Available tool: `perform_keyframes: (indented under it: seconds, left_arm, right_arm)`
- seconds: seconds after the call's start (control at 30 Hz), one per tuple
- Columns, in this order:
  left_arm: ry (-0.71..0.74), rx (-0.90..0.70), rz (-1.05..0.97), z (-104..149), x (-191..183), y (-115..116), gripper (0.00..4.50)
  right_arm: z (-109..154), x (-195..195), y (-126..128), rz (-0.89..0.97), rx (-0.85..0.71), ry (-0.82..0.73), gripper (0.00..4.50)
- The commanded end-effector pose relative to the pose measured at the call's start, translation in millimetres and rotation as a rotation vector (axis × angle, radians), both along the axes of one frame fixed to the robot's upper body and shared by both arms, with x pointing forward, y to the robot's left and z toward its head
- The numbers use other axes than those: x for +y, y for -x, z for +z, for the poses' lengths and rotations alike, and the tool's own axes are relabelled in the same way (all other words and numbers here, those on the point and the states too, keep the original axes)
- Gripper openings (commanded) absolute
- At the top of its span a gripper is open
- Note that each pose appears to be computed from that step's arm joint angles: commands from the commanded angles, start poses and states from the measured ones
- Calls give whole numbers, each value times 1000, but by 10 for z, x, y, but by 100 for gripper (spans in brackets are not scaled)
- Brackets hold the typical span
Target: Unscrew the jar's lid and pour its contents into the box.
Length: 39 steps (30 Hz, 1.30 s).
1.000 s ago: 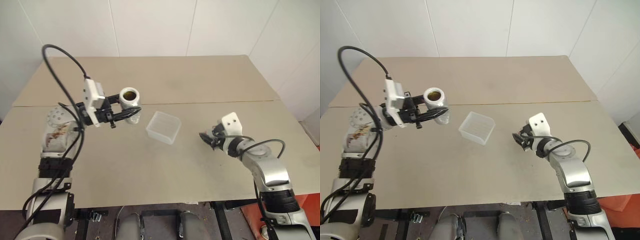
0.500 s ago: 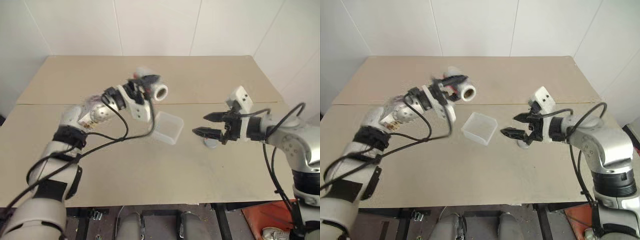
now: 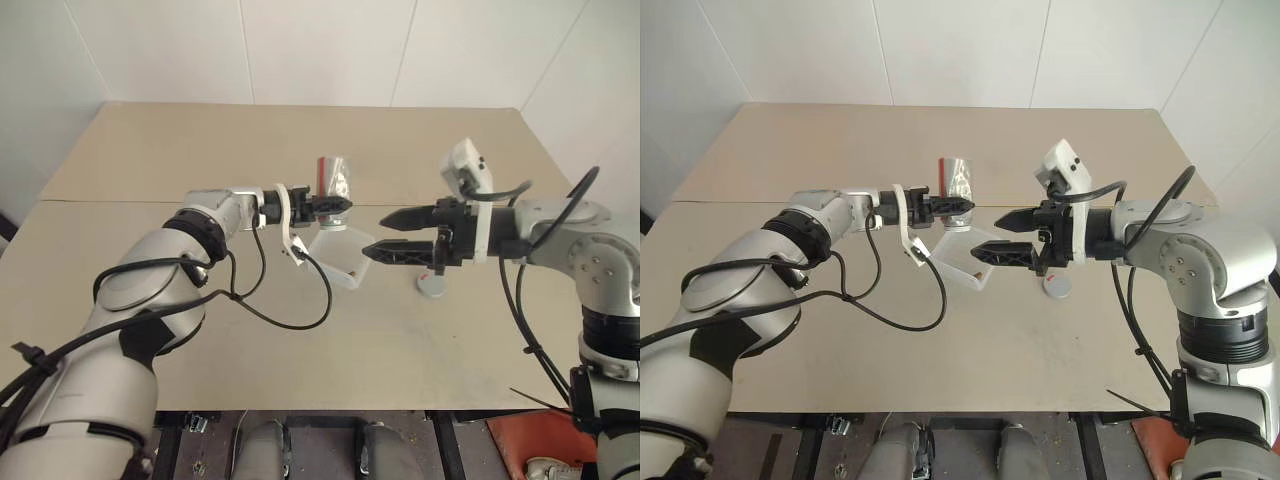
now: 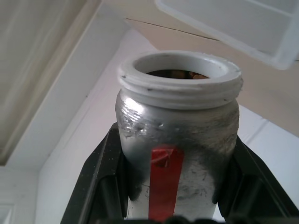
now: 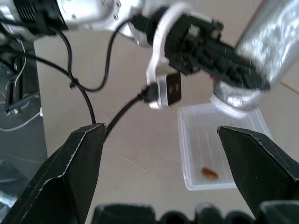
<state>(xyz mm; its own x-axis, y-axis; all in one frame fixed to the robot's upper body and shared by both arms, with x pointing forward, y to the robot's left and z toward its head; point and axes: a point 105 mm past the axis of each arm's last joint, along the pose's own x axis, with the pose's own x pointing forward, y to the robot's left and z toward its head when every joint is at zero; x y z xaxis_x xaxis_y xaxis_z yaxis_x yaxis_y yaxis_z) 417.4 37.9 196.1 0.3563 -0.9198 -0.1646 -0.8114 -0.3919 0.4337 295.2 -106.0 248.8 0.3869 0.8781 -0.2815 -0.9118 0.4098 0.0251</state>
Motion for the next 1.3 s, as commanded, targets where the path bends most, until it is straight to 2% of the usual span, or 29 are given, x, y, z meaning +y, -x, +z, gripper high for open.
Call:
perform_keyframes:
  seconds: [0.03,0.1,0.2,0.23,0.3,0.47,0.53,0.57,0.73,0.8,0.87,1.03,1.3]
  left_arm:
    - [64,4,-2,136,7,0,195]
    - [95,20,23,162,59,-20,195]
    - [239,115,97,271,170,-62,195]
    - [343,209,136,310,219,-72,195]
    - [458,283,167,419,323,-76,195]
    - [922,724,187,615,538,-37,195]
    - [1164,922,180,665,669,-61,195]
    - [1291,1039,177,650,791,-62,195]
    - [1643,1585,156,422,1144,70,195]
    - [1704,1672,150,359,1180,135,195]
    - [1705,1749,157,218,1172,245,195]
    - [1780,1859,134,-25,1192,341,195]
    - [1776,1839,201,-360,1121,256,195]
  right_arm:
    - [71,-26,37,-23,-46,-12,446]
    - [64,-36,33,-32,-44,-16,446]
    - [59,-47,32,-36,-60,-20,446]
    - [63,-44,30,-36,-78,-24,446]
    - [70,-35,13,-43,-119,-35,446]
    - [68,36,-9,-25,-190,-56,446]
    - [67,63,-20,-22,-222,-59,446]
    - [58,75,-40,-32,-260,-50,446]
    - [34,114,-82,-38,-383,-46,446]
    - [21,111,-92,-40,-388,-47,446]
    - [17,112,-103,-45,-393,-52,446]
    - [3,115,-110,-51,-397,-55,446]
    - [25,137,-83,-49,-396,-68,446]
